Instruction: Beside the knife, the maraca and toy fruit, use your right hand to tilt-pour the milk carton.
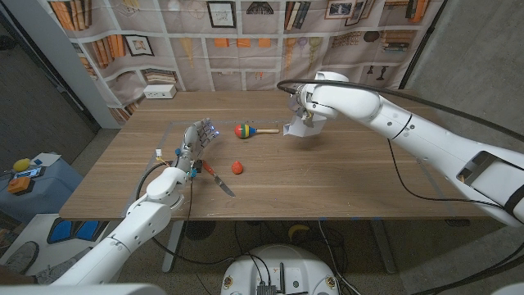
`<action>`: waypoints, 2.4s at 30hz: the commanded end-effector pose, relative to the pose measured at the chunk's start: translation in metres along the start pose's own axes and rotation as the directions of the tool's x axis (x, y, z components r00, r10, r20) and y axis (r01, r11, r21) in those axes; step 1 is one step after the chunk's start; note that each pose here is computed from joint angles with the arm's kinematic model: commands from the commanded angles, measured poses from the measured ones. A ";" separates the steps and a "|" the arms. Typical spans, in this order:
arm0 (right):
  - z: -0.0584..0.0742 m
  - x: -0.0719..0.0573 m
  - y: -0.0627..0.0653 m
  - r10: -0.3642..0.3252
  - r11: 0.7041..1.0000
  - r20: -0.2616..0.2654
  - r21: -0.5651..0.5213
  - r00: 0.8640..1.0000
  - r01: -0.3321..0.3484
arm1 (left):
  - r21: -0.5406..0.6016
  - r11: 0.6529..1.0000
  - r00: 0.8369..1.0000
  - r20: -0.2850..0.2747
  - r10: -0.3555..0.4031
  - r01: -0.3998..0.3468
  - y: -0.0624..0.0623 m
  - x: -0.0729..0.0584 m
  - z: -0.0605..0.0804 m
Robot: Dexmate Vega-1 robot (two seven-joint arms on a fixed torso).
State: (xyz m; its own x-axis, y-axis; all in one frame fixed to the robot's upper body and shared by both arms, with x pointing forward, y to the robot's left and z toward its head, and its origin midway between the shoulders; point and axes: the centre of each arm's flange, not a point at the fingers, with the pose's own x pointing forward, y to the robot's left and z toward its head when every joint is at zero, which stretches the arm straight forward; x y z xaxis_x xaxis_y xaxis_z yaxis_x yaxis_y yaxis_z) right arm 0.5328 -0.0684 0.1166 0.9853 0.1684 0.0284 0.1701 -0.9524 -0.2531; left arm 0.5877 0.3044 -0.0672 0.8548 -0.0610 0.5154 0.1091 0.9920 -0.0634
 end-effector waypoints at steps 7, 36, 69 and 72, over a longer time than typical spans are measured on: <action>0.006 -0.005 -0.001 -0.014 1.000 -0.009 -0.016 1.000 0.014 | 0.010 1.000 1.000 0.011 -0.003 0.003 0.000 -0.001 0.005; -0.036 -0.006 0.021 -0.091 0.928 0.109 0.370 0.990 0.045 | 0.010 1.000 1.000 0.014 -0.009 0.009 -0.001 -0.003 0.006; -0.060 0.005 0.066 -0.302 0.653 0.154 0.752 0.941 0.086 | 0.017 1.000 1.000 0.006 -0.011 0.011 0.006 0.004 0.010; -0.061 0.007 0.074 -0.323 0.605 0.154 0.792 0.934 0.078 | 0.018 1.000 1.000 0.005 -0.012 0.012 0.006 0.006 0.011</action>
State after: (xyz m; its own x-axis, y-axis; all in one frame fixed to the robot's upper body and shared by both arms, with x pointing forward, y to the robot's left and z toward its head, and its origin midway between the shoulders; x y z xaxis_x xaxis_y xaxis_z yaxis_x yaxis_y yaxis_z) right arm 0.5478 -0.1381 0.1556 0.9289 0.3647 -0.0637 0.1790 -0.5931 -0.7850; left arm 0.5844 0.3075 -0.0616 0.8504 -0.0729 0.5210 0.1141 0.9923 -0.0475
